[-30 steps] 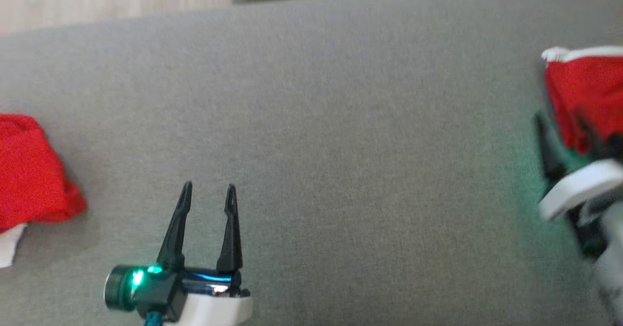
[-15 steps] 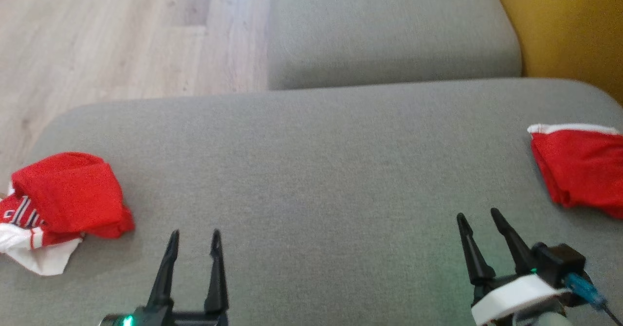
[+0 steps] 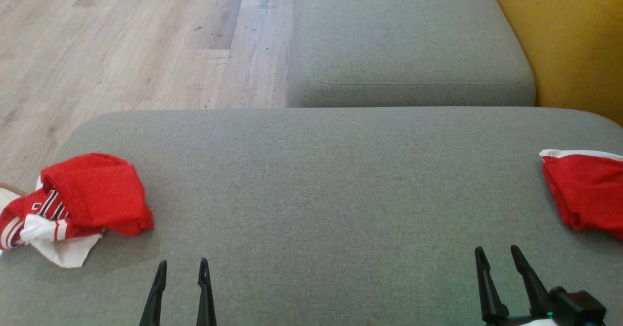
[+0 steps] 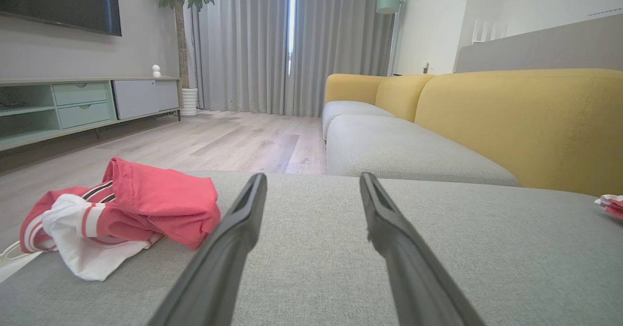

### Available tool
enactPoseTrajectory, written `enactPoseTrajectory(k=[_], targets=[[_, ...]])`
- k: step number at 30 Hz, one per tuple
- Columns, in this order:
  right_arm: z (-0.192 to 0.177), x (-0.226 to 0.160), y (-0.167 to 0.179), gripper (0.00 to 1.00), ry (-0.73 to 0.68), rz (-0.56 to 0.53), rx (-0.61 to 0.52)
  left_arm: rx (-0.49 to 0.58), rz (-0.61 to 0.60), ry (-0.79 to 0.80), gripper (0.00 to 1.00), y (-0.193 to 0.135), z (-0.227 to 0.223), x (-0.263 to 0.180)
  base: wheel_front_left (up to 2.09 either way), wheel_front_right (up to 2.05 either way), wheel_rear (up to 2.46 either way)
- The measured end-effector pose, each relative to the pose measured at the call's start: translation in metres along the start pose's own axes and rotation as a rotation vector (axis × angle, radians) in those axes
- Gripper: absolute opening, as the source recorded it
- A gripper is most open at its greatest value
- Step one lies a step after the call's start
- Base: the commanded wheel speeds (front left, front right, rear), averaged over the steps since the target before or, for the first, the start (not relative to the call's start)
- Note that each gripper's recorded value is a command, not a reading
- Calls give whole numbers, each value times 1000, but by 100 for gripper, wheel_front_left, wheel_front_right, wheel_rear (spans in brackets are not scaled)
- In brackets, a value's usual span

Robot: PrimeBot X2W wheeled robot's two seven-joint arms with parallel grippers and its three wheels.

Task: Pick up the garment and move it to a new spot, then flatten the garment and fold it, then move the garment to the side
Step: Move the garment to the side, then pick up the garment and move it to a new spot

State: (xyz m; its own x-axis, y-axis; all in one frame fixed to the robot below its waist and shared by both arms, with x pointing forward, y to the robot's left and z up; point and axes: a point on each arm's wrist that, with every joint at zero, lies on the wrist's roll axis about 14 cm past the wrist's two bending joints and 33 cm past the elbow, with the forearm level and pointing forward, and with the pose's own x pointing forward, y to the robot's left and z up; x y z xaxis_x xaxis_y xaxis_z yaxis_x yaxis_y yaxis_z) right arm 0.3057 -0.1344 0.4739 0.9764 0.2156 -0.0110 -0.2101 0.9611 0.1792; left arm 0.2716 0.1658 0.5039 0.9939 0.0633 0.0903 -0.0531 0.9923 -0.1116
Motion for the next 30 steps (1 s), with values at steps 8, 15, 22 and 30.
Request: enactPoseTrajectory(k=[8, 15, 22, 30], targets=[[3, 2, 0, 100, -10, -8, 0, 6, 4, 0, 100, 2, 0, -2, 0, 0, 0], [2, 1, -3, 100, -9, -16, 1, 9, 8, 2, 100, 2, -1, -1, 0, 0, 0], [1, 2, -4, 100, -4, -20, -5, 9, 5, 7, 100, 2, -2, 0, 0, 0, 0], [-4, 12, 13, 100, 19, 44, -10, 22, 57, 4, 100, 17, -2, -8, 0, 0, 0]])
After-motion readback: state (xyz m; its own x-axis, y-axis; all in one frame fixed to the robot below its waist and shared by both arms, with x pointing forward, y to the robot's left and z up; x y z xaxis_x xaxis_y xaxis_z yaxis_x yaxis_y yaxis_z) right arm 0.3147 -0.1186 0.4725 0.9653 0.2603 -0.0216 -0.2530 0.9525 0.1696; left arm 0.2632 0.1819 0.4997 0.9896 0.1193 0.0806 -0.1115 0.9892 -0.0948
